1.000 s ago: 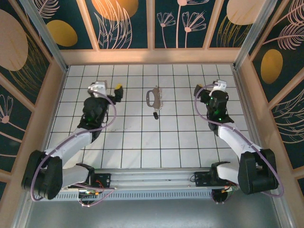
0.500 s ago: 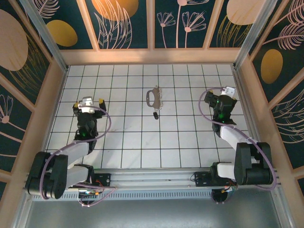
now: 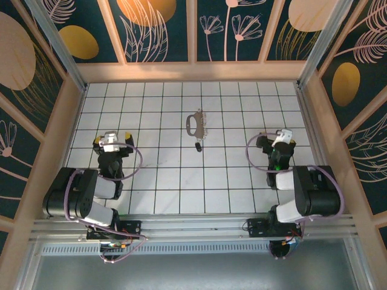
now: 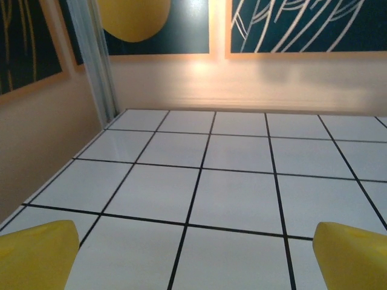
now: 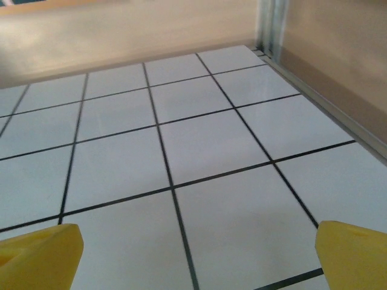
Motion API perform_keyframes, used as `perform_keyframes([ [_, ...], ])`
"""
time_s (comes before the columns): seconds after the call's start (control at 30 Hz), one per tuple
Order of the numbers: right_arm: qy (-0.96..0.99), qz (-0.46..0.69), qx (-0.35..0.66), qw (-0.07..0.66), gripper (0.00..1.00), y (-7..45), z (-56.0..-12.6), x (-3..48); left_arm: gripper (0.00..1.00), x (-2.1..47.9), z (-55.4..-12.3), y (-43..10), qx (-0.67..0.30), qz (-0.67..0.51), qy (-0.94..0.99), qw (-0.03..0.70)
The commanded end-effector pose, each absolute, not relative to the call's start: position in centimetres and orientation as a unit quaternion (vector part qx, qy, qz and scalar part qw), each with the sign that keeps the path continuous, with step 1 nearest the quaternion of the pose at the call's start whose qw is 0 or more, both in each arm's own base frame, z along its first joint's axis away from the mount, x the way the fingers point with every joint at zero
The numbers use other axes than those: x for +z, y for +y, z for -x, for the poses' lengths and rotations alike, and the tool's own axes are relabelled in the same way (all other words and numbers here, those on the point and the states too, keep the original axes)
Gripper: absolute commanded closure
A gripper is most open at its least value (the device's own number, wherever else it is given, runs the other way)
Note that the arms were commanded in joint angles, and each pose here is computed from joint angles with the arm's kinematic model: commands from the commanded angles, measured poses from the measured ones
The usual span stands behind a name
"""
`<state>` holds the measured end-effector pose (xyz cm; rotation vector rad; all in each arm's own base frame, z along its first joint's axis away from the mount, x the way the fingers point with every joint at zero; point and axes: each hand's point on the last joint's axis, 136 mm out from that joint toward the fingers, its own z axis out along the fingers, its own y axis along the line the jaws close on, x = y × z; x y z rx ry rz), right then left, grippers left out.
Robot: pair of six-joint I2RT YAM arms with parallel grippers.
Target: Put the keys on the keyring
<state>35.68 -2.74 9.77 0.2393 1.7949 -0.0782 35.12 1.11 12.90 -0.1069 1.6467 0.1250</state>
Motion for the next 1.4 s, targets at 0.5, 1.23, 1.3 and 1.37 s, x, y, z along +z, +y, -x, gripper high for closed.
perform_keyframes([
  [0.5, 0.758, -0.041, 0.038, 0.650, 0.01, -0.8, -37.8, 12.0, 0.01, 13.5, -37.7, 1.9, 0.016, 0.065, 0.738, 0.672],
  [1.23, 0.758, -0.041, 0.038, 0.650, 0.01, -0.8, -37.9, 12.1, 0.01, 13.5, -37.8, 1.9, 0.017, 0.065, 0.738, 0.671],
  [1.3, 0.758, -0.041, 0.038, 0.650, 0.01, -0.8, -37.9, 12.0, 0.01, 13.6, -37.8, 1.9, 0.016, 0.065, 0.737, 0.672],
  [1.37, 0.758, -0.040, 0.038, 0.650, 0.01, -0.8, -37.8, 12.0, 0.01, 13.6, -37.8, 1.9, 0.017, 0.065, 0.737, 0.672],
])
